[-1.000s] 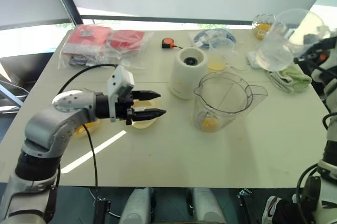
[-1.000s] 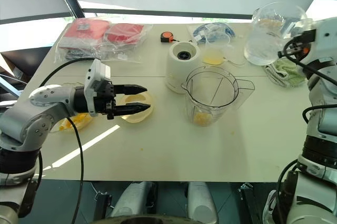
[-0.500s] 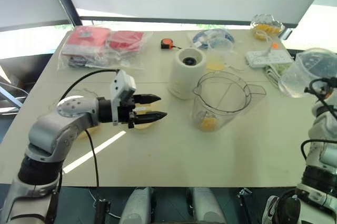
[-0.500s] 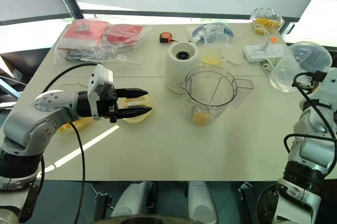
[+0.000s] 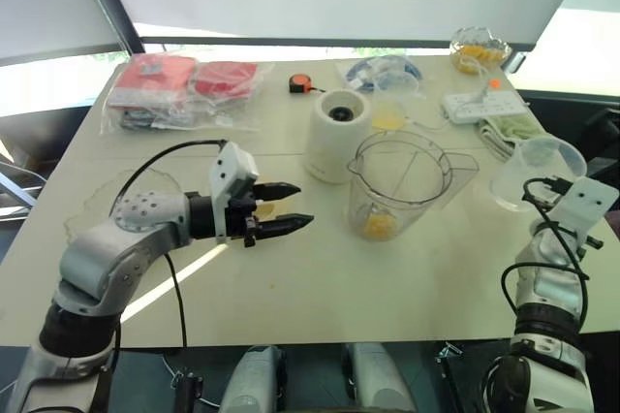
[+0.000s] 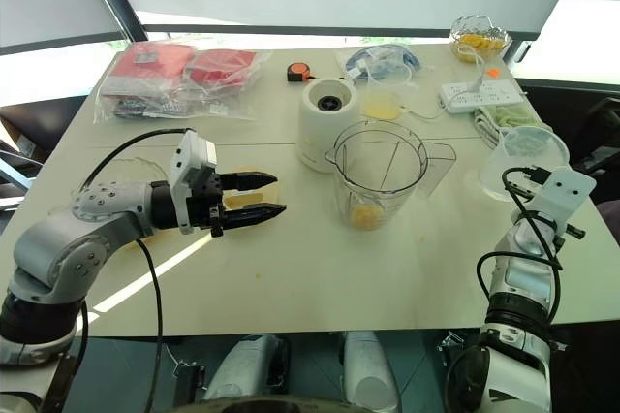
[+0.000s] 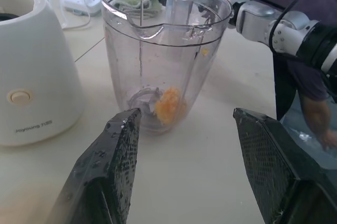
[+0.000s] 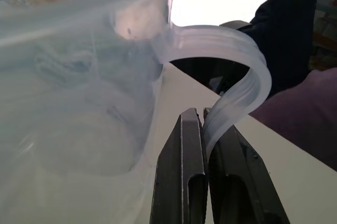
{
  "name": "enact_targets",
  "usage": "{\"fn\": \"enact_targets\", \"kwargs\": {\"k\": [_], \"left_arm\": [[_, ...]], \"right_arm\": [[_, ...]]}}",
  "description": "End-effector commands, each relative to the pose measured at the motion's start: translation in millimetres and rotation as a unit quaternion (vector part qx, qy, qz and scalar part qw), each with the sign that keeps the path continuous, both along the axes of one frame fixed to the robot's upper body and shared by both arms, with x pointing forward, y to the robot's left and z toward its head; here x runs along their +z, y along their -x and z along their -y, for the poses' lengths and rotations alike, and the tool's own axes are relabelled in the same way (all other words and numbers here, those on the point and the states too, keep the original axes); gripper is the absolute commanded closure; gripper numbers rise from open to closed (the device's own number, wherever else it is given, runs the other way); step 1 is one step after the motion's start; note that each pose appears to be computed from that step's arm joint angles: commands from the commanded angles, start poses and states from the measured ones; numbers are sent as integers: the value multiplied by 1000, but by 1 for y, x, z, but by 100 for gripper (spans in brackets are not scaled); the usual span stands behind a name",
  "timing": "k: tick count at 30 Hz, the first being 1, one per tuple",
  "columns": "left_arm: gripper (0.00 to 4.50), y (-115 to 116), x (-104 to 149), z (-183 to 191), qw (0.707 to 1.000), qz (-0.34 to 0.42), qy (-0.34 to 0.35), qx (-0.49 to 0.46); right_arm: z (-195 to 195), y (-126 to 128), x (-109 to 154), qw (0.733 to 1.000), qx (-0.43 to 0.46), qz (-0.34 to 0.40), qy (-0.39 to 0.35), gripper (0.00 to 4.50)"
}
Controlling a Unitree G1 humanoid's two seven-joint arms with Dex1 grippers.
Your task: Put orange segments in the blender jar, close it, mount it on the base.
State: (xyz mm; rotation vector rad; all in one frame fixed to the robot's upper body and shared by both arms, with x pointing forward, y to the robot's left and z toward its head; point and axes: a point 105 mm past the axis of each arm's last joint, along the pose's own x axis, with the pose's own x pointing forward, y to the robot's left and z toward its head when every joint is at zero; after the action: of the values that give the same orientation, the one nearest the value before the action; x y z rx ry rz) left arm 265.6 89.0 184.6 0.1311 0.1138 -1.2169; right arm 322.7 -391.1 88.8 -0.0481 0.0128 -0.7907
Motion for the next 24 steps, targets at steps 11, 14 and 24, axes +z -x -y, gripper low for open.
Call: {"fn": "enact_targets", "kwargs": {"k": [11,14,24], "left_arm": [[160,4,15,7,999,22,24,-2],[160,4,16,7,999,23,22,-2],[160,3,13,6,1000,24,16,-2]], "right_arm": [[-3,-6,-13,1000,-12,-3,-20,388],[-4,-6,-15,1000,-14,-5,-23,273],[-8,9,-23,999,-24,-20,-16,5]]}}
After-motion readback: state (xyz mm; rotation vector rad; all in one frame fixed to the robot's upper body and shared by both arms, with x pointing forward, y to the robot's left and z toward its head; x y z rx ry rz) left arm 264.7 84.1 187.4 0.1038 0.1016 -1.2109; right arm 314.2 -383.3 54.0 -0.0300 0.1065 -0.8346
